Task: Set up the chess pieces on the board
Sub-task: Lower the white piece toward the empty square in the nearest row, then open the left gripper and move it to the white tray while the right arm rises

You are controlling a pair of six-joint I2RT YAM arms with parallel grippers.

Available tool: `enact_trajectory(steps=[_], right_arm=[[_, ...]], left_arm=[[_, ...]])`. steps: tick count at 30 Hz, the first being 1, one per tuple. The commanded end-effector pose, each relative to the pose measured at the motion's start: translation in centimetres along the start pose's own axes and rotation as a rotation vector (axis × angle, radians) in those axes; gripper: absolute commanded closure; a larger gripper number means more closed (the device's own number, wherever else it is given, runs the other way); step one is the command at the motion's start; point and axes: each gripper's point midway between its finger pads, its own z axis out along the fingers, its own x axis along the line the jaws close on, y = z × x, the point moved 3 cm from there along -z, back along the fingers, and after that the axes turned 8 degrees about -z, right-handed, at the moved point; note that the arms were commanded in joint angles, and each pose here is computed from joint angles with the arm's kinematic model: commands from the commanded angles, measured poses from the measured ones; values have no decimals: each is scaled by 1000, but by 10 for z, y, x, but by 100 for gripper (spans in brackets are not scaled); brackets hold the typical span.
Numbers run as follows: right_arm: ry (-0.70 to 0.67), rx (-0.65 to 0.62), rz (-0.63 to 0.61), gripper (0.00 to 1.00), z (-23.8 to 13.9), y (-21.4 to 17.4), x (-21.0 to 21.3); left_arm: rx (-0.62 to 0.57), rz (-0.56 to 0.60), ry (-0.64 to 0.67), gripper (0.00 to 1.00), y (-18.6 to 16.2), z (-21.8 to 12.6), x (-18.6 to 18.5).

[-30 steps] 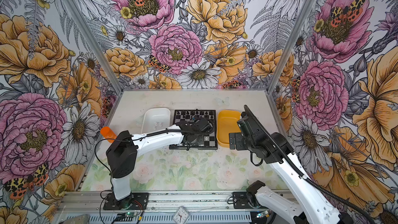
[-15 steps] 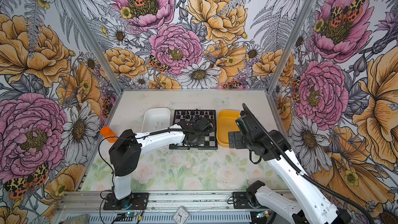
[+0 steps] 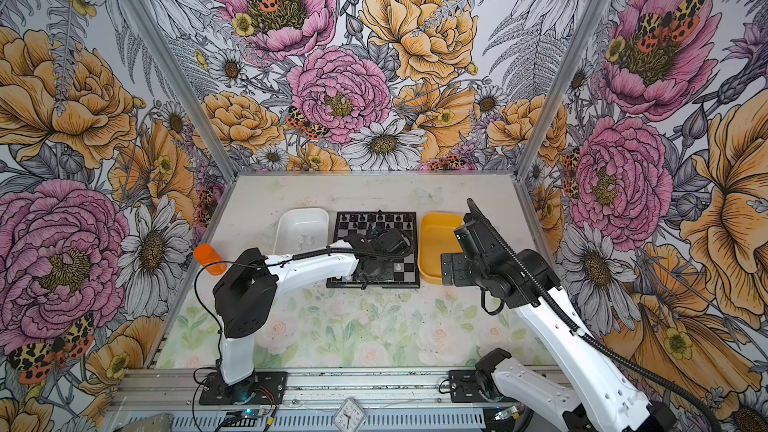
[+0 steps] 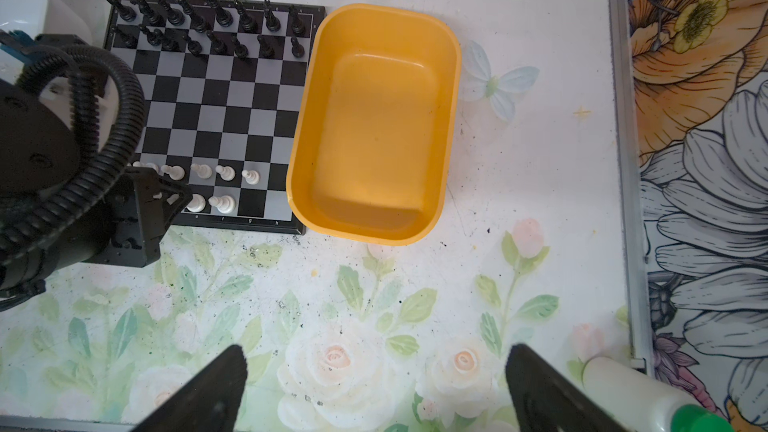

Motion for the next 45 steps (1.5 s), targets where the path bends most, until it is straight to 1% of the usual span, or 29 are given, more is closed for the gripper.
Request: enact_trajectory(steps=[1, 7, 10, 14, 18, 21, 22, 26, 28, 30, 33, 36, 38, 41, 45], right_arm=[[-22, -33, 2, 0, -8, 6, -5], [-18, -33, 5, 0, -8, 6, -5], [-16, -34, 9, 0, -8, 5, -5], [-13, -40, 13, 0, -10, 7, -5], [-16, -41, 10, 0, -9, 10, -5], [-18, -46, 5, 0, -10, 15, -4], [-18, -50, 3, 0, -10, 18, -3], [-3, -55, -6, 0, -6, 31, 3], [14, -61, -9, 0, -2, 41, 9], [33, -63, -11, 0, 4, 52, 15], [60, -69, -12, 0, 13, 69, 26], [76, -77, -12, 0, 22, 85, 34], [81, -78, -16, 0, 28, 95, 39], [86, -74, -19, 0, 40, 108, 46], [86, -65, -23, 0, 53, 125, 55]], left_arm=[[8, 6, -1, 83, 0, 6, 1], [4, 10, -6, 66, 1, 4, 0], [-3, 9, -11, 62, 3, 1, 0], [-31, 6, -33, 61, 10, -11, -3], [-73, -9, -72, 60, 24, -32, -5], [-109, -39, -91, 60, 40, -50, 1], [-141, -58, -122, 60, 50, -71, 4], [-220, -113, -132, 59, 82, -110, 29], [-249, -164, -126, 58, 99, -127, 53], [-252, -206, -105, 56, 111, -135, 80], [-235, -266, -46, 56, 124, -134, 123], [-214, -300, -2, 57, 133, -126, 153], [-205, -306, 37, 57, 139, -117, 169], [-160, -313, 82, 59, 147, -97, 189], [-122, -299, 119, 60, 158, -73, 199]])
